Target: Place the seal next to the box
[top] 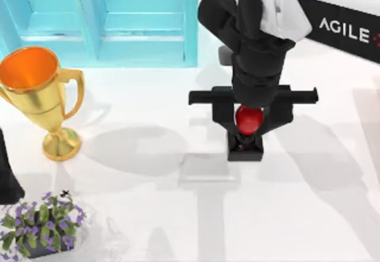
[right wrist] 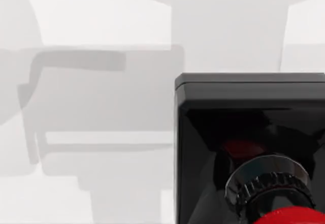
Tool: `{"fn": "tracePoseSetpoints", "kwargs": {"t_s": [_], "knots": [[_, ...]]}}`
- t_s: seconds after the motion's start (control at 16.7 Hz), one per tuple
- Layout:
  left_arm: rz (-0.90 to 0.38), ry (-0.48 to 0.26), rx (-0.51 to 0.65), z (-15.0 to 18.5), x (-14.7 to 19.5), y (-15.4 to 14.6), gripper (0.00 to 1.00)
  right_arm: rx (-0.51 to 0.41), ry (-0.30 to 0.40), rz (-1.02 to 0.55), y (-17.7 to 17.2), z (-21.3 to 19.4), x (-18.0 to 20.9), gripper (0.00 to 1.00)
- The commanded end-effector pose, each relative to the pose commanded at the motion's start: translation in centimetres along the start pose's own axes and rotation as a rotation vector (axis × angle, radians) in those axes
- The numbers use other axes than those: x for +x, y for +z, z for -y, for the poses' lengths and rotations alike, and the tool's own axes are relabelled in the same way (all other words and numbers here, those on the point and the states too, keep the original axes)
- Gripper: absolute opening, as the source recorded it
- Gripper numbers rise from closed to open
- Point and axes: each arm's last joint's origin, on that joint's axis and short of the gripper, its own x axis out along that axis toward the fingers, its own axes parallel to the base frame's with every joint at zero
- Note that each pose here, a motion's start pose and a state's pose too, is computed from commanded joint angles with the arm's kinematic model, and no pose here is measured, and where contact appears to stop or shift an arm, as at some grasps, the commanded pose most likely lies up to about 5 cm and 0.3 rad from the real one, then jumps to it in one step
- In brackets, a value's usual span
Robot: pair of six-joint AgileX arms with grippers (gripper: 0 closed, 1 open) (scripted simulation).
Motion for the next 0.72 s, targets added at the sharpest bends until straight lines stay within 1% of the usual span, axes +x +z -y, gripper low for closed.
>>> {"fn": "tracePoseSetpoints", "kwargs": {"t_s": [0.18, 0.36, 0.48, 0.6, 0.72], "knots": [[0.0, 0.0, 0.0, 0.0, 0.0, 0.0, 1.0, -0.001, 0.0, 0.0, 0.2, 0.5, -0.3, 0.0], [0.0, 0.0, 0.0, 0.0, 0.0, 0.0, 1.0, -0.014, -0.001, -0.002, 1.5, 3.8, -2.4, 0.0], [0.0, 0.0, 0.0, 0.0, 0.0, 0.0, 1.0, -0.011, -0.002, -0.004, 2.9, 7.7, -3.8, 0.0], [0.0, 0.0, 0.0, 0.0, 0.0, 0.0, 1.0, 0.007, 0.0, -0.003, 4.4, 12.9, -5.0, 0.0], [0.0, 0.0, 0.0, 0.0, 0.0, 0.0, 1.0, 0.006, -0.001, -0.008, 4.8, 17.3, -6.4, 0.0]]}}
